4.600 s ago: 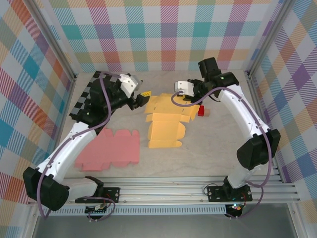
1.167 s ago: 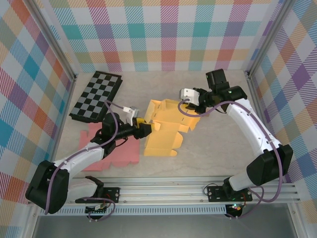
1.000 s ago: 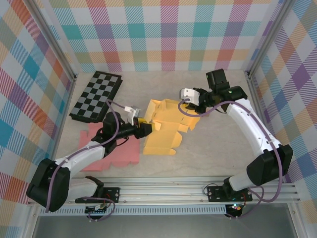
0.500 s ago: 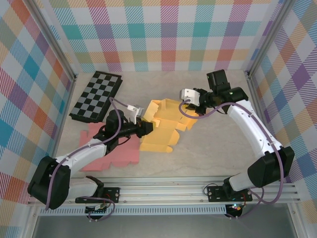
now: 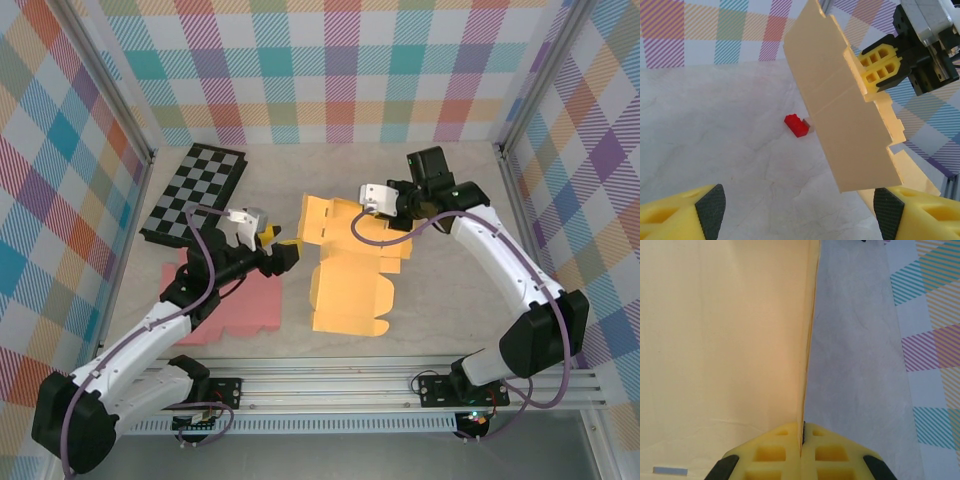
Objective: Fold the paper box
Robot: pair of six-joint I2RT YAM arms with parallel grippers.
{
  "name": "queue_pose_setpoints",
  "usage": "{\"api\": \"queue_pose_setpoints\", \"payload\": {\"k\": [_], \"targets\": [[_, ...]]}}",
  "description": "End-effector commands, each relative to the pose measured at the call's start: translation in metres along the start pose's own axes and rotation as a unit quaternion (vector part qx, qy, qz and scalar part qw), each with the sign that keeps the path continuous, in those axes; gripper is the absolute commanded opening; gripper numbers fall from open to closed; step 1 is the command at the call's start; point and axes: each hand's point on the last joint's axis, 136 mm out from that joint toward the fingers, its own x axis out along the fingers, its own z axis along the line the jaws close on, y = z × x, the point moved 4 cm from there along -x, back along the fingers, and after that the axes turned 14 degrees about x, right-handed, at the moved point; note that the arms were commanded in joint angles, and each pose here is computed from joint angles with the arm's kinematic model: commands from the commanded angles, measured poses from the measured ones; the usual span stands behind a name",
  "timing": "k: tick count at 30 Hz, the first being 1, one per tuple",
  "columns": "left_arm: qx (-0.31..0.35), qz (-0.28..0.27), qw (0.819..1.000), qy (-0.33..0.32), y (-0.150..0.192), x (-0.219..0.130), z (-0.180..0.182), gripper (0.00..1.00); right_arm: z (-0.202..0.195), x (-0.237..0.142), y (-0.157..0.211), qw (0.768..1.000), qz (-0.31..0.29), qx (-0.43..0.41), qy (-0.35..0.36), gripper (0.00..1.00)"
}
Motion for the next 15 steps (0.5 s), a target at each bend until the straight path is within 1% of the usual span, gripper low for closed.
{"api": "queue_pose_setpoints", "payload": {"k": [1, 3, 7, 10, 13, 15], "targets": [[0.027, 0.008, 0.998, -0.048, 0.005, 0.004, 0.013, 0.78, 0.004, 0.009, 0.000, 1.000, -0.005, -0.026, -0.003, 0.00], [0.023, 0.012, 0.997, -0.075, 0.009, 0.007, 0.024, 0.77, 0.007, 0.010, -0.003, 0.999, -0.015, -0.042, 0.006, 0.00], [0.013, 0.005, 0.997, -0.070, 0.012, 0.011, 0.027, 0.76, 0.008, 0.020, 0.000, 0.996, -0.014, -0.074, 0.051, 0.00], [0.012, -0.002, 0.999, -0.044, 0.012, 0.012, 0.020, 0.76, -0.001, 0.032, 0.008, 0.990, -0.003, -0.088, 0.112, 0.00], [0.012, -0.010, 1.000, 0.002, 0.008, 0.012, 0.008, 0.76, -0.016, 0.042, 0.017, 0.982, 0.018, -0.089, 0.166, 0.00], [0.011, -0.007, 1.000, 0.026, 0.007, 0.012, 0.001, 0.77, -0.026, 0.048, 0.022, 0.978, 0.036, -0.087, 0.188, 0.00]]}}
